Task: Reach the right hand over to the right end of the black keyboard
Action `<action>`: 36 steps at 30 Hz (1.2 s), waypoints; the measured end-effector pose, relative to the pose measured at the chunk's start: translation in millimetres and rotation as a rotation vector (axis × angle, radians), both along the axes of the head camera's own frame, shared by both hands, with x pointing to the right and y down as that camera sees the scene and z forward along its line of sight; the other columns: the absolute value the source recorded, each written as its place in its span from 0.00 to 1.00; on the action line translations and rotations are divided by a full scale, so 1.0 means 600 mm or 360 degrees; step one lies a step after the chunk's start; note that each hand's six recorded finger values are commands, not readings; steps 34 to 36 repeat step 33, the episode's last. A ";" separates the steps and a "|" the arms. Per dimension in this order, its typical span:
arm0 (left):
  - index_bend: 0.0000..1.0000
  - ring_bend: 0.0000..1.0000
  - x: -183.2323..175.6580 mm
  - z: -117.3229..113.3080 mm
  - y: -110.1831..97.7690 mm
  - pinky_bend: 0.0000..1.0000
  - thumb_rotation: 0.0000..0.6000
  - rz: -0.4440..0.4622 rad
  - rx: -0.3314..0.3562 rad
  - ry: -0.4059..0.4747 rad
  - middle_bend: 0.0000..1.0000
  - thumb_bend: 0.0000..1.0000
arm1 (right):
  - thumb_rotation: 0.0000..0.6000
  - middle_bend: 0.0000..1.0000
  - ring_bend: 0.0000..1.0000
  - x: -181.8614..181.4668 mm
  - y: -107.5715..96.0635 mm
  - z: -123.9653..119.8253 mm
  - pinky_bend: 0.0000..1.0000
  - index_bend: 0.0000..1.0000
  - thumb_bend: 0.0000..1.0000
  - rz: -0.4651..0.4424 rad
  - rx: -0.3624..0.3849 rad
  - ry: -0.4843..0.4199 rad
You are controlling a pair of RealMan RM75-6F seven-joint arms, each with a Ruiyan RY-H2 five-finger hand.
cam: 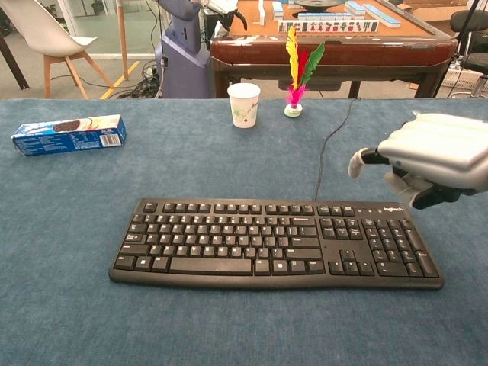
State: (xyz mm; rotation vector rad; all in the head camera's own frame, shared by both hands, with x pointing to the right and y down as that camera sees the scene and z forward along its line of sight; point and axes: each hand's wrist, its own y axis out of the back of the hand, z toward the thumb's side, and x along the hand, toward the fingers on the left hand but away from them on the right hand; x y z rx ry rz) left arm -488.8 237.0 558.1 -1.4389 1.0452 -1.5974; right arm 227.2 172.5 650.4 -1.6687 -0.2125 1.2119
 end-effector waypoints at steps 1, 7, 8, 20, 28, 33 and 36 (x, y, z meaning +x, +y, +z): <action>0.37 0.37 0.001 0.000 0.000 0.55 1.00 0.0006 0.0001 0.0002 0.39 0.08 | 1.00 0.78 0.79 0.004 -0.002 -0.010 1.00 0.40 0.84 0.0008 0.0022 -0.0031; 0.38 0.37 0.014 -0.003 0.002 0.55 1.00 0.0051 0.0018 0.0022 0.39 0.08 | 1.00 0.61 0.58 0.068 -0.006 -0.080 0.86 0.41 0.69 0.0138 0.0196 -0.0188; 0.38 0.37 0.017 -0.004 0.002 0.55 1.00 0.0061 0.0023 0.0029 0.39 0.08 | 1.00 0.57 0.51 0.086 -0.005 -0.092 0.76 0.41 0.64 0.0168 0.0235 -0.0190; 0.40 0.37 0.049 -0.003 0.010 0.55 1.00 0.0177 0.0051 0.0096 0.40 0.08 | 1.00 0.40 0.31 0.243 0.040 -0.156 0.43 0.41 0.46 0.0548 0.0411 -0.0204; 0.40 0.37 0.054 0.000 0.007 0.55 1.00 0.0195 0.0056 0.0109 0.41 0.08 | 1.00 0.40 0.31 0.307 0.063 -0.175 0.43 0.41 0.46 0.0750 0.0462 -0.0224; 0.40 0.37 0.056 0.009 0.002 0.55 1.00 0.0197 0.0030 0.0120 0.41 0.08 | 1.00 0.40 0.31 0.336 0.058 -0.193 0.43 0.41 0.46 0.0828 0.0533 -0.0256; 0.40 0.37 0.056 0.009 0.002 0.55 1.00 0.0197 0.0030 0.0120 0.41 0.08 | 1.00 0.40 0.31 0.336 0.058 -0.193 0.43 0.41 0.46 0.0828 0.0533 -0.0256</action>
